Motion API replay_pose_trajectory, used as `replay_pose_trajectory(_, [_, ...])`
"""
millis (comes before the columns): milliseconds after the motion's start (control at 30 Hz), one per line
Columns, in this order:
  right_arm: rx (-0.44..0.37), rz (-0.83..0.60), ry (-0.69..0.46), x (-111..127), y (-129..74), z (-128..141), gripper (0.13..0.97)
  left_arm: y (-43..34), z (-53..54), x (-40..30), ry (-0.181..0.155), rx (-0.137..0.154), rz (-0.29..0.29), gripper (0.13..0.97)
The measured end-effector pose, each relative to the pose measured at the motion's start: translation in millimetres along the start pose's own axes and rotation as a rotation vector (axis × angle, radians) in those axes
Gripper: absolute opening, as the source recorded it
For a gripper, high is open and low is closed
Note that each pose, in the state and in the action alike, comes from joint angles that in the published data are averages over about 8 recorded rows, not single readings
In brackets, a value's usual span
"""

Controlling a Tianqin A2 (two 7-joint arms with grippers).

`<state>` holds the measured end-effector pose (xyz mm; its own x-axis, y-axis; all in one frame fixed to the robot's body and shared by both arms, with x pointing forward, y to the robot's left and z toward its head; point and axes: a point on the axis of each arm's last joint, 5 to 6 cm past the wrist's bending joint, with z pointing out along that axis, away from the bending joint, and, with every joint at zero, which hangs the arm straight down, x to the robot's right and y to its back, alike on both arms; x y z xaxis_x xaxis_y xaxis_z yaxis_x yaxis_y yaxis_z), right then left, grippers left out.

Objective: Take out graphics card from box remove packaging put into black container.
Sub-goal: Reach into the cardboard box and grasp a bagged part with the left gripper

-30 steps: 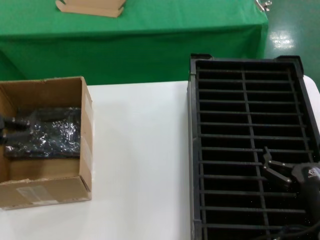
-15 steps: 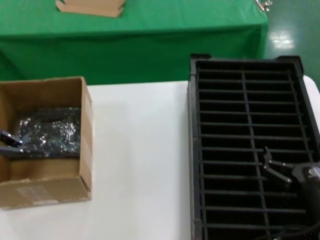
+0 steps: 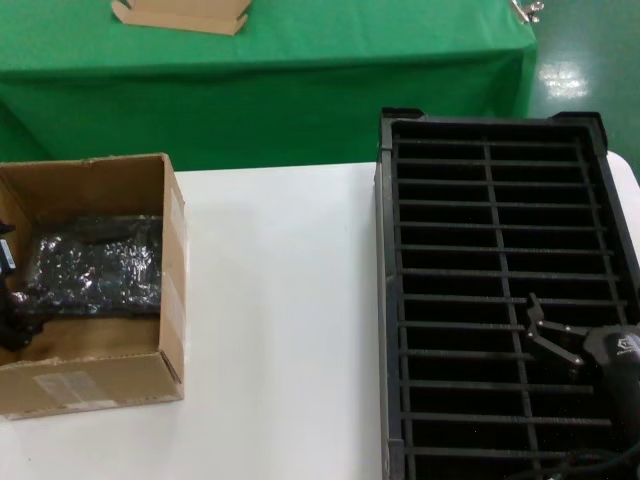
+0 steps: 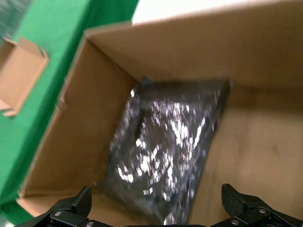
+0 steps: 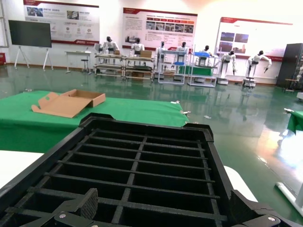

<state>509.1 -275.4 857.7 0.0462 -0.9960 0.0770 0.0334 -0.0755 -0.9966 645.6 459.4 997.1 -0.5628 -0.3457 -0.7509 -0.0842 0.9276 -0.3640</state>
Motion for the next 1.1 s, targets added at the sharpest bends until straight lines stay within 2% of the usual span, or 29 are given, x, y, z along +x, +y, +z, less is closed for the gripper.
replay_pose_trajectory(100, [0.0, 0.0, 0.0, 0, 0, 0, 0.966, -0.6, 10.1, -4.2, 0.022, -0.038, 0.02, 0.966])
replay_pose_trajectory(200, [0.0, 0.0, 0.0, 0, 0, 0, 0.966, -2.2, 19.9, -7.7, 0.043, -0.054, 0.036, 0.966])
replay_pose_trajectory(467, [0.0, 0.0, 0.0, 0, 0, 0, 0.966, -11.9, 43.4, -10.2, 0.11, -0.049, 0.101, 0.966])
replay_pose_trajectory(633, [0.0, 0.0, 0.0, 0, 0, 0, 0.966, -15.3, 54.4, -9.9, 0.129, -0.047, 0.138, 0.966])
replay_pose_trajectory(800, [0.0, 0.0, 0.0, 0, 0, 0, 0.966, -14.6, 61.3, -10.0, 0.119, -0.052, 0.156, 0.966])
replay_pose_trajectory(1100, [0.0, 0.0, 0.0, 0, 0, 0, 0.966, -14.7, 65.8, -12.8, 0.046, -0.051, 0.149, 0.966])
